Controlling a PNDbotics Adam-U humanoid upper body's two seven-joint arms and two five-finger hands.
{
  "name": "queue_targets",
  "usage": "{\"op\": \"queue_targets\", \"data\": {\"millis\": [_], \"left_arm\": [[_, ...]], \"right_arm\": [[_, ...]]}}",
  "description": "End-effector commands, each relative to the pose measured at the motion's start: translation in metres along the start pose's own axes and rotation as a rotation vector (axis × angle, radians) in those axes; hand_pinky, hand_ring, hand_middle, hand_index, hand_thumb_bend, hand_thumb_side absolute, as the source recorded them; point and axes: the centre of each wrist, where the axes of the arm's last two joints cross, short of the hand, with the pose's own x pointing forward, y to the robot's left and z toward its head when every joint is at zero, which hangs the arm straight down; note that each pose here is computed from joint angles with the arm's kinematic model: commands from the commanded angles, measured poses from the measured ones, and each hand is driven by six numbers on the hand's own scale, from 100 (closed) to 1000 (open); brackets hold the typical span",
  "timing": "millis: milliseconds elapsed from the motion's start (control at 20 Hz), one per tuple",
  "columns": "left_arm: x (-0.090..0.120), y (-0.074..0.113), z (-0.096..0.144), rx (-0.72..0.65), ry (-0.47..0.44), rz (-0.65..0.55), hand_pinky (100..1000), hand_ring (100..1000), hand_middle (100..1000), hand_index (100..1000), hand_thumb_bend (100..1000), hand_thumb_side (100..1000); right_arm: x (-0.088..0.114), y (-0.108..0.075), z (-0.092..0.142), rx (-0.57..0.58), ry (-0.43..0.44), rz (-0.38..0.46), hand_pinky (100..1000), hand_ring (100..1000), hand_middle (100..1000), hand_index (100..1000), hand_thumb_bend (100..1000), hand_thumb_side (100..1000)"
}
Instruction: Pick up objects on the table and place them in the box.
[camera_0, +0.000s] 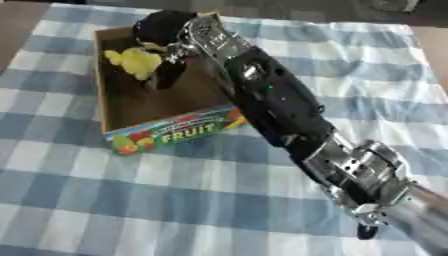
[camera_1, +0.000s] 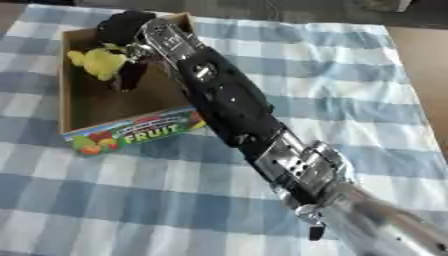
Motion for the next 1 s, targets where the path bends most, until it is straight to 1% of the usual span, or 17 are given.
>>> {"op": "queue_targets", "data": {"millis": [50, 100, 150, 200, 300, 500, 700, 750, 800, 850, 900, 950, 1000], "left_arm": [[0.007, 0.001, -0.004, -0.014, -0.030, -0.011, 646, 677, 663, 876, 100, 714], [0.007, 0.001, -0.004, -0.014, -0.030, -0.012, 646, 677, 663, 876, 100, 714], [0.007, 0.002, -0.004, -0.014, -0.030, -0.012, 646, 677, 663, 876, 100, 714], [0.007, 0.002, -0.004, -0.014, -0.030, -0.012, 646, 677, 663, 876, 100, 714], [0.007, 0.002, -0.004, -0.012, -0.030, -0.013, 647, 677, 663, 876, 100, 714], [0.007, 0.003, -0.003, -0.008, -0.028, -0.016, 647, 678, 664, 876, 100, 715], [0.007, 0.004, -0.003, 0.001, -0.029, -0.022, 647, 678, 664, 876, 100, 715], [0.007, 0.005, -0.003, 0.004, -0.029, -0.024, 648, 678, 664, 876, 100, 715], [0.007, 0.005, -0.003, 0.006, -0.029, -0.025, 648, 678, 663, 876, 100, 706], [0.007, 0.005, -0.003, 0.008, -0.030, -0.025, 648, 678, 664, 876, 100, 715], [0.007, 0.005, -0.003, 0.010, -0.032, -0.026, 648, 678, 664, 876, 100, 715], [0.007, 0.006, -0.003, 0.013, -0.033, -0.026, 648, 678, 663, 875, 100, 715], [0.007, 0.006, -0.003, 0.016, -0.033, -0.026, 648, 678, 664, 875, 100, 715]], "right_arm": [[-0.010, -0.029, 0.012, -0.082, 0.022, 0.018, 866, 848, 757, 914, 532, 609], [-0.010, -0.032, 0.014, -0.089, 0.023, 0.021, 866, 852, 765, 933, 585, 615], [-0.010, -0.035, 0.016, -0.094, 0.027, 0.030, 867, 856, 771, 938, 593, 618], [-0.010, -0.037, 0.017, -0.095, 0.032, 0.040, 869, 861, 782, 952, 624, 627], [-0.010, -0.040, 0.020, -0.096, 0.041, 0.058, 868, 859, 781, 954, 642, 634], [-0.011, -0.050, 0.031, -0.139, 0.043, 0.062, 867, 852, 768, 947, 614, 652], [-0.016, -0.068, 0.056, -0.243, 0.046, 0.055, 864, 843, 757, 936, 588, 683], [-0.017, -0.073, 0.065, -0.273, 0.048, 0.051, 863, 836, 751, 929, 565, 713], [-0.018, -0.078, 0.074, -0.302, 0.050, 0.046, 860, 828, 749, 922, 484, 805], [-0.019, -0.083, 0.084, -0.337, 0.062, 0.043, 857, 820, 733, 918, 531, 782], [-0.018, -0.085, 0.094, -0.371, 0.064, 0.033, 854, 812, 722, 912, 520, 821], [-0.019, -0.086, 0.105, -0.409, 0.072, 0.011, 847, 795, 701, 896, 440, 862], [-0.020, -0.086, 0.116, -0.444, 0.084, -0.013, 846, 790, 692, 893, 458, 895]]}}
